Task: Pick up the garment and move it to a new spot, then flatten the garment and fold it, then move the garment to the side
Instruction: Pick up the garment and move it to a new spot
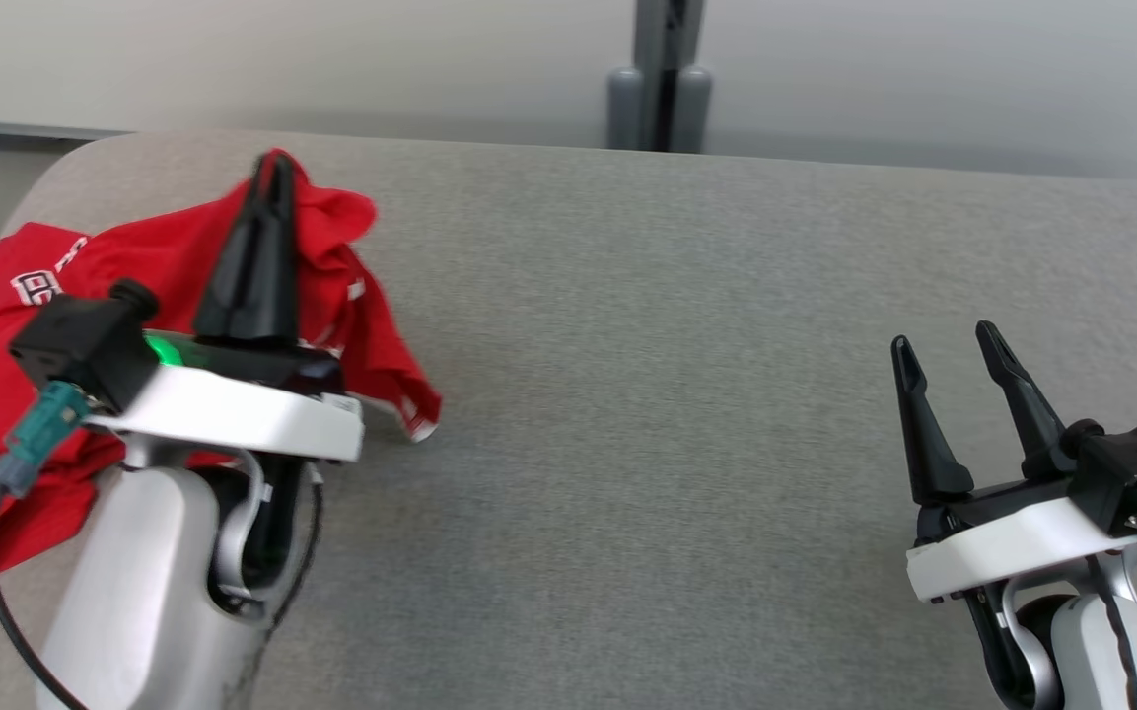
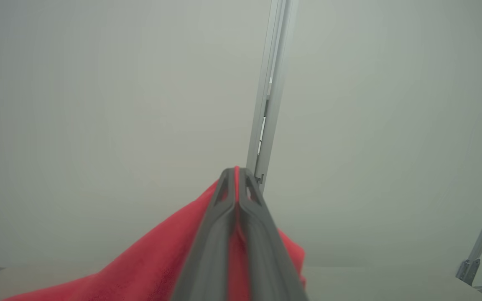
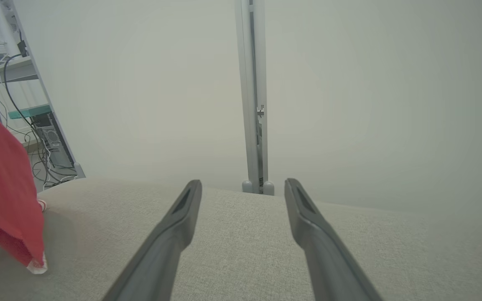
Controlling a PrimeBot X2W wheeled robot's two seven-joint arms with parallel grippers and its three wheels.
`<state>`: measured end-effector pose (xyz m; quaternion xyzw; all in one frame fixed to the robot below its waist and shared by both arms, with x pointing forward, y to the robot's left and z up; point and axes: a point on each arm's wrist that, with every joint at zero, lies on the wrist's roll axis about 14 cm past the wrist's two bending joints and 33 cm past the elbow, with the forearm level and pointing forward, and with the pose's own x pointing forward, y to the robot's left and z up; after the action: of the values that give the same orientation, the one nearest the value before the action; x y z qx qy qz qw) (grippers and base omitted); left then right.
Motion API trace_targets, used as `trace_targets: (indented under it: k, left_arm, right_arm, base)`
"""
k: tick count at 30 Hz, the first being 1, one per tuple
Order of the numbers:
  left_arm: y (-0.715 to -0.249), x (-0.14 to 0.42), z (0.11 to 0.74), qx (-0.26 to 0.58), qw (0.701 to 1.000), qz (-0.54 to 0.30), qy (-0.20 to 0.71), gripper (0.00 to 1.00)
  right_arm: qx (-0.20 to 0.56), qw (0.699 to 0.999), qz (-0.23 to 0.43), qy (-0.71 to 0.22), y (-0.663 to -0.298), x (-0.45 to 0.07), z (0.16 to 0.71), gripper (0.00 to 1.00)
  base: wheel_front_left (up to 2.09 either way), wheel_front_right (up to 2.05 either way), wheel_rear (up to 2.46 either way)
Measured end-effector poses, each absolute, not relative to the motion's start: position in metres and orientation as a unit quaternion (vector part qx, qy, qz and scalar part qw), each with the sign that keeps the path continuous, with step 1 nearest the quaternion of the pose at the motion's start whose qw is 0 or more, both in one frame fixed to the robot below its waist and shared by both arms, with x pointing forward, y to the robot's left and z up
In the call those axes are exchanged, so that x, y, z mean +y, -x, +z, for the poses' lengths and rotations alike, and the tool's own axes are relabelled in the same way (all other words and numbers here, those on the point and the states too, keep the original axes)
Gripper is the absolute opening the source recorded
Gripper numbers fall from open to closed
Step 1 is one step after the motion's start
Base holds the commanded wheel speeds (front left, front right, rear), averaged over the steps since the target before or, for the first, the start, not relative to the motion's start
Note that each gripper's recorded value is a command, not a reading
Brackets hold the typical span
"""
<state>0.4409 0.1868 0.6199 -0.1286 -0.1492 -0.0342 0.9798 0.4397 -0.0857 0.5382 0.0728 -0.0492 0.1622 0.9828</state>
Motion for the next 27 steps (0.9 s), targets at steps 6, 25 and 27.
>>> trace_targets:
  k: [6,25,27]
  left_arm:
    - [-0.448,0.110,0.616,-0.124,0.971,-0.137,0.153,0.00]
    - [-0.423,-0.114,0.541,0.028,0.879,-0.451,0.152,0.00]
    - [-0.414,-0.125,0.519,0.063,0.867,-0.469,0.153,0.00]
  right_arm:
    - [-0.047,0.989,0.122,-0.074,-0.432,-0.117,0.534,1.00]
    - [-0.017,0.996,-0.035,-0.077,-0.394,-0.223,0.497,1.00]
    - [-0.015,0.996,-0.039,-0.078,-0.396,-0.225,0.494,1.00]
  base:
    - [0.00,0.00,0.00]
    - [0.00,0.00,0.00]
    - [0.00,0.00,0.00]
